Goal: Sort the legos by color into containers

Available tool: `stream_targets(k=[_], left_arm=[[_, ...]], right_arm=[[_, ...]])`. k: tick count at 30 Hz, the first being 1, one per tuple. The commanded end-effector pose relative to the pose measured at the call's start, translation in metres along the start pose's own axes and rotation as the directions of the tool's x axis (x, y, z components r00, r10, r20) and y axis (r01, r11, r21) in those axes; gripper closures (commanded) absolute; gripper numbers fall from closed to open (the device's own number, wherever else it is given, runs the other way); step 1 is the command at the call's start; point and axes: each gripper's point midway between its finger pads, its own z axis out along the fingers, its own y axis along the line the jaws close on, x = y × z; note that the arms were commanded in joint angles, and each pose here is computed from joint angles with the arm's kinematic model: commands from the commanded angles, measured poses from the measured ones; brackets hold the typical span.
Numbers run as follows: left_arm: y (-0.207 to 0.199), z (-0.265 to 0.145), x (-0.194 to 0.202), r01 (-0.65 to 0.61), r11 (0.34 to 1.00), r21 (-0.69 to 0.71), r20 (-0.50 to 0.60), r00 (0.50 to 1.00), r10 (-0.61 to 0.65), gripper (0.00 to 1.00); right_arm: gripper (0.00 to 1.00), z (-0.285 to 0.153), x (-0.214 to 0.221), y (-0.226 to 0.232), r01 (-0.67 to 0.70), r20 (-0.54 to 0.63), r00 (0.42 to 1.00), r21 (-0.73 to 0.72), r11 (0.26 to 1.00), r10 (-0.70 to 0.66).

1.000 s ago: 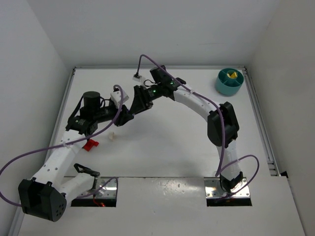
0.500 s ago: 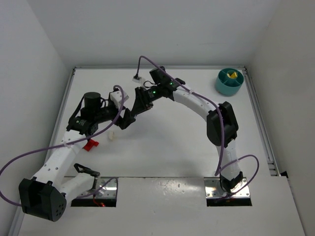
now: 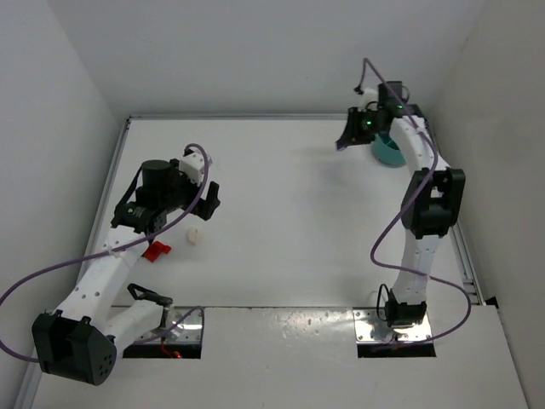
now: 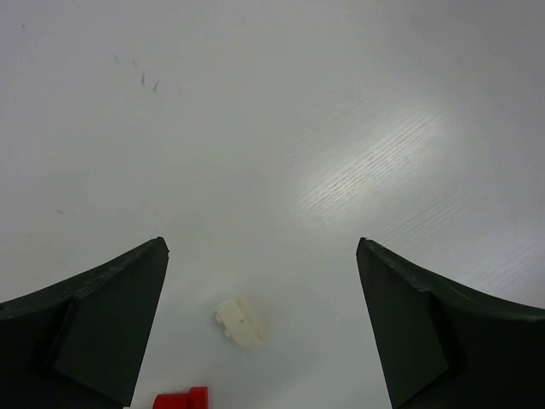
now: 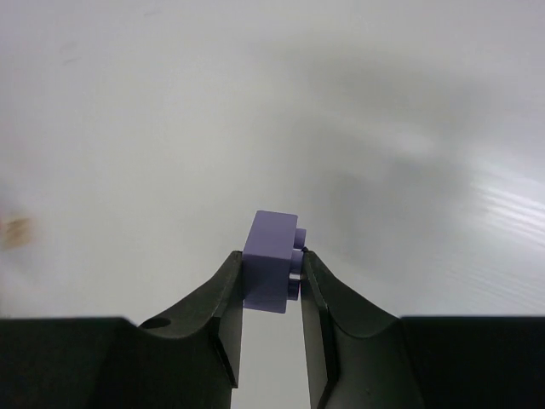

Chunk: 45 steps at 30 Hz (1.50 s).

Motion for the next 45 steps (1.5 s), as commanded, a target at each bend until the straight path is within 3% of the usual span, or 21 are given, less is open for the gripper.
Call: stream_targets(k=[1,4,11,34,41,45], left_arm=[[0.019,-0.005,-0.002,0.037,0.995,-0.094,-0.023,0.999,-0.04,0.01],[0.017,-0.005,-0.003,0.038,0.996,-0.084,-0.021,0.999,-0.04,0.01],[0.018,-0.003,0.004,0.049,0.994,-0.093,-0.031,0.998,-0.052,0.01],[0.015,0.007,0.019,0.05,0.996,-0.074,-0.059,0.997,-0.054,0.01],[0.019,0.006,0.016,0.046,0.995,-0.093,-0.054,0.997,-0.051,0.01],[0.022,0.004,0.019,0.047,0.992,-0.114,-0.067,0.996,-0.055,0.01]], right_arm=[[0.98,-0.071,-0.044,-0.067,0.168,0.091,0.974,0.315,0.934,-0.206],[0.98,-0.089,-0.057,-0.103,0.197,0.095,0.962,0.41,0.891,-0.256],[0.98,-0.109,-0.069,-0.18,0.124,0.093,0.976,0.506,0.853,-0.197],[0.95,-0.104,-0.034,-0.234,0.186,-0.045,0.98,0.555,0.811,-0.194],[0.81,-0.109,-0.031,-0.242,0.177,-0.05,0.982,0.581,0.794,-0.181],[0.6,-0.108,-0.027,-0.244,0.175,-0.06,0.983,0.585,0.792,-0.173]])
